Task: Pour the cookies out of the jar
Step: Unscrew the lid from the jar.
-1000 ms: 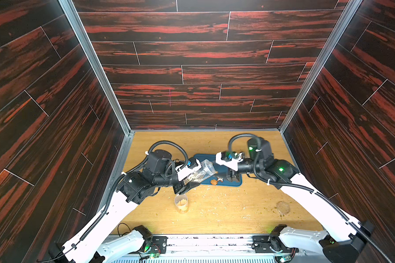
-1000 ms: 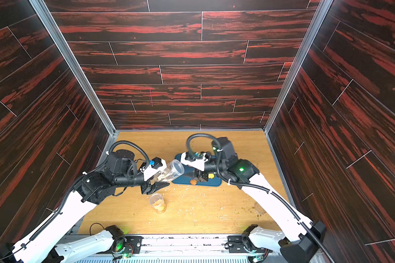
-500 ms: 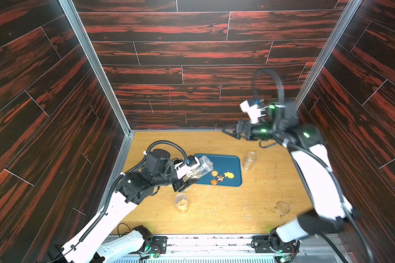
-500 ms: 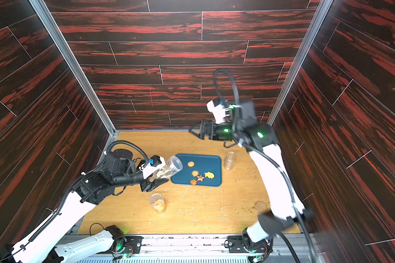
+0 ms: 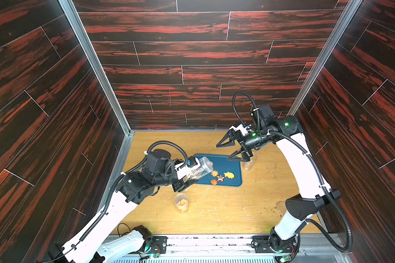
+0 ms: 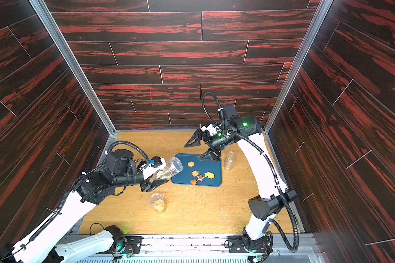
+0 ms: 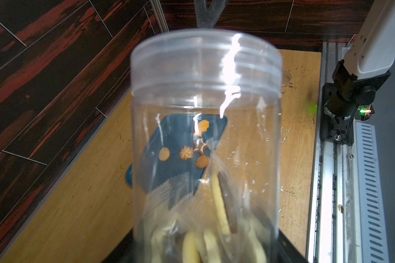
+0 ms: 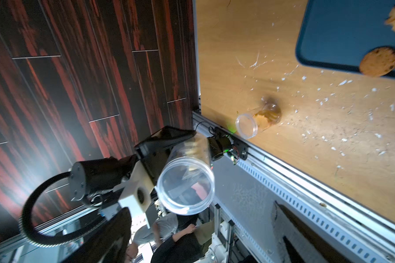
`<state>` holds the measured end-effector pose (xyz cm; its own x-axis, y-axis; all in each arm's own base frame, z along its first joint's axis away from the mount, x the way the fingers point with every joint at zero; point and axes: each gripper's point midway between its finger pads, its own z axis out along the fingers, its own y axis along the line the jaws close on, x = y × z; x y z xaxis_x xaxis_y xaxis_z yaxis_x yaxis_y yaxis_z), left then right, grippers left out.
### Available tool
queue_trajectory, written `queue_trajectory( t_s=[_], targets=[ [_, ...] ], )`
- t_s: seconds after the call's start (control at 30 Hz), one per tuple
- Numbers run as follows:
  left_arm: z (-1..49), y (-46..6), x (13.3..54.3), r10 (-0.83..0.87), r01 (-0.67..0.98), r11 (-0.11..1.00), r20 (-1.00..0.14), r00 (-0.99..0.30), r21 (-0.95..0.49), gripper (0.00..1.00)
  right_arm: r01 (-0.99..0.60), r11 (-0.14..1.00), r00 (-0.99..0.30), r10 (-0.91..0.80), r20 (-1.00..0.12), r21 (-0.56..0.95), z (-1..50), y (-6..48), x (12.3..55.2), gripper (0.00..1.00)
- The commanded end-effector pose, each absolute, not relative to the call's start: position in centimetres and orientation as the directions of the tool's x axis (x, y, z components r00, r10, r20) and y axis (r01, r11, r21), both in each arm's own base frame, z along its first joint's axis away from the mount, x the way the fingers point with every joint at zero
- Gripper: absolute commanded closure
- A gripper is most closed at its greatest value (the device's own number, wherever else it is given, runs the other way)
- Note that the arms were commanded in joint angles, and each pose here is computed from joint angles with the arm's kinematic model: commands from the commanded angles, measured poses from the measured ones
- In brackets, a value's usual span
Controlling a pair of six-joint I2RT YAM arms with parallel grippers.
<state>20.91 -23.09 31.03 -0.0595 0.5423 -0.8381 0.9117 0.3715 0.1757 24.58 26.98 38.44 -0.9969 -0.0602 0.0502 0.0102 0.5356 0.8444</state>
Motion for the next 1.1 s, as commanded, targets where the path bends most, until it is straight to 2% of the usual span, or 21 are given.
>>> queue_trajectory(
  t_s=[0.0, 0.2, 0.57, 1.07],
  targets=[
    [31.7, -23.2, 20.9, 0.538, 0.911, 0.358, -0.842, -0.024, 0.203, 0.63, 0.113, 0.517, -0.981, -0.078, 0.179, 0.848, 38.4, 27.6, 23.7, 0.01],
    [31.6, -23.1, 20.7, 0.542, 0.913, 0.355, -0.840, -0.024, 0.203, 0.63, 0.154, 0.529, -0.962, -0.112, 0.248, 0.834, 37.8, 28.5, 23.1, 0.01],
    [31.3, -23.2, 20.5, 0.543, 0.917, 0.348, -0.839, -0.030, 0.193, 0.63, 0.107, 0.566, -0.943, -0.202, 0.263, 0.818, 36.7, 32.1, 21.3, 0.01],
    [31.5, -23.3, 20.4, 0.539, 0.918, 0.345, -0.842, -0.024, 0.195, 0.63, 0.087, 0.605, -0.928, -0.240, 0.286, 0.792, 35.1, 32.9, 19.8, 0.16]
  ],
)
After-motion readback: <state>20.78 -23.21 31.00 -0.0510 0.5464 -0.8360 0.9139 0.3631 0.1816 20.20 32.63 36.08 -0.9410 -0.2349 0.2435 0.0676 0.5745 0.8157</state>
